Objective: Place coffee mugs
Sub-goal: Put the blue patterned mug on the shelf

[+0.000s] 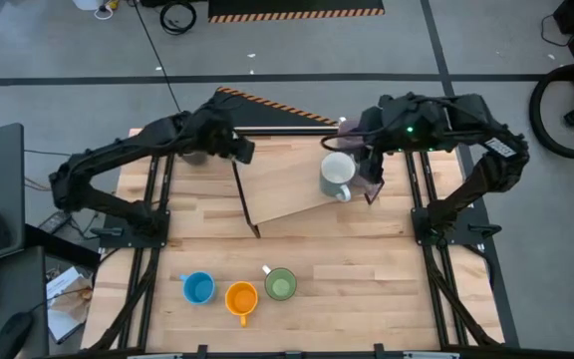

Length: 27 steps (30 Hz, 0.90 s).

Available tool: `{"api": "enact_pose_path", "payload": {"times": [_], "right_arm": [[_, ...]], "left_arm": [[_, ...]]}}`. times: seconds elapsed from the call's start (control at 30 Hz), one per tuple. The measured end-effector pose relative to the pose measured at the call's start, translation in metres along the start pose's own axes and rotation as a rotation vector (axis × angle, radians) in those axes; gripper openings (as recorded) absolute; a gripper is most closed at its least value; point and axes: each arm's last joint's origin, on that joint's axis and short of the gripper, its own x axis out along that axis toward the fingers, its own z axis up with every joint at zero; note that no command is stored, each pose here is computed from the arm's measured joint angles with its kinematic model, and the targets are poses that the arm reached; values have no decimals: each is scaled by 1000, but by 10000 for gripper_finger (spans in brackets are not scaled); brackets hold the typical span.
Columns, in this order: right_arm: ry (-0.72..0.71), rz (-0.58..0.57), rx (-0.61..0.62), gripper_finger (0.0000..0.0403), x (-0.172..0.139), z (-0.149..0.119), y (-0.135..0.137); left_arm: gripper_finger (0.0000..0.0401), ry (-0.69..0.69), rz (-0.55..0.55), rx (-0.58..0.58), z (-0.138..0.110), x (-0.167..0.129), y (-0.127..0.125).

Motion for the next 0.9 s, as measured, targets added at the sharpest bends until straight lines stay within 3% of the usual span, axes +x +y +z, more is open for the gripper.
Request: {"api": "enact_pose_path", "payload": {"times": [0.23, 0.5, 0.73, 0.9], "right_arm": [[-11, 18, 10, 201, -4, -1, 10], [19, -71, 2, 201, 8, -7, 17], [34, -121, 0, 201, 28, -8, 18], [18, -129, 22, 201, 42, -7, 19]], "left_arm": [[142, 56, 132, -9, 20, 36, 27], [146, 175, 308, 95, 26, 67, 64], [206, 263, 349, 81, 28, 84, 87], [230, 304, 408, 161, 28, 97, 99]]}}
